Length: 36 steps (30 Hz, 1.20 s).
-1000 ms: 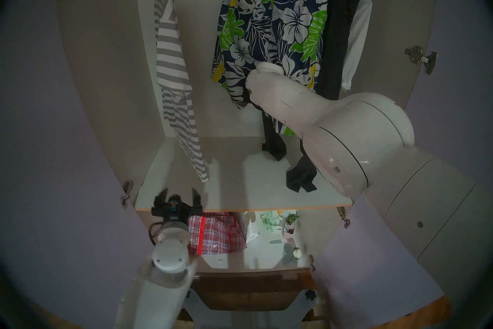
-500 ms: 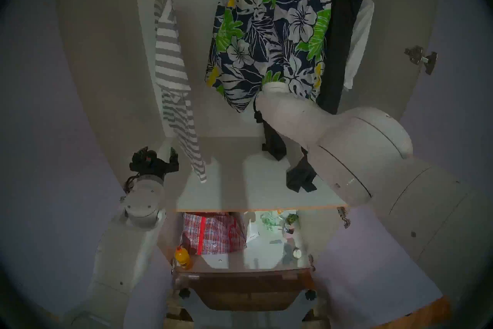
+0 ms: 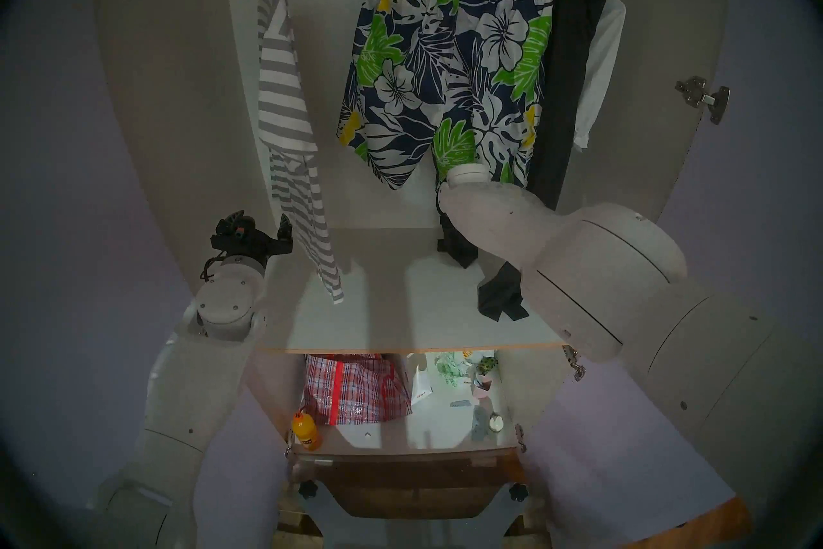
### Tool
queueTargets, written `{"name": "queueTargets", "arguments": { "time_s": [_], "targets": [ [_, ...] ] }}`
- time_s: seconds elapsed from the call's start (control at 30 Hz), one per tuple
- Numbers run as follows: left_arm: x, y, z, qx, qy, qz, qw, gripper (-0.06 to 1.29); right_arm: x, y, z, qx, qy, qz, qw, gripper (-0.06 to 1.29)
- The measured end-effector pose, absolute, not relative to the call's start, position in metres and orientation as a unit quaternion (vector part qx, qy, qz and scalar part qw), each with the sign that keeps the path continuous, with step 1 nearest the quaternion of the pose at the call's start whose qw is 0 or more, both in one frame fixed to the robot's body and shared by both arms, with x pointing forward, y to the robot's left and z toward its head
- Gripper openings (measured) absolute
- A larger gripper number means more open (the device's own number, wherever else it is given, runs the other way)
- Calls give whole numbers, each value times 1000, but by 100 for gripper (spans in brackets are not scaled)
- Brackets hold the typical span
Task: Move and arrange clothes and pants in the wardrobe
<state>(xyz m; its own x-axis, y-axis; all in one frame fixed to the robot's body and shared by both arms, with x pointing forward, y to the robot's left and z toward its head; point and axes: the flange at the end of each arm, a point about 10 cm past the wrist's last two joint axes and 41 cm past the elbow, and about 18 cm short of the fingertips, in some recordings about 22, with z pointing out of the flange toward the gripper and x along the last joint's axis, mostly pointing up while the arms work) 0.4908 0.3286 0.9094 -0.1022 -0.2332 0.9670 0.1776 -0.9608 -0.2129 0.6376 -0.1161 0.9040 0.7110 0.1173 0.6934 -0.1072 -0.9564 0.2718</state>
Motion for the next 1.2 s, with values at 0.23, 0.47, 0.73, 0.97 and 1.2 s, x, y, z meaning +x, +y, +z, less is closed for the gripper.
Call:
{"name": "queueTargets", "arguments": {
  "time_s": [0.23,0.47,0.73,0.97,1.2],
  "targets": [
    [519,360,977,-630,64,-760,148,124,633,-126,886,919,-4,366,143,120],
    [547,350,989,-644,90,-750,120,124,632,-128,882,922,-9,363,137,120],
    [575,339,1006,-653,102,-744,99,124,631,-129,880,923,-10,362,134,120],
    [596,324,1041,-646,107,-752,81,124,631,-129,878,923,-10,361,133,120],
    [623,300,1058,-658,106,-744,52,124,630,-130,877,924,-10,360,131,120]
  ]
}}
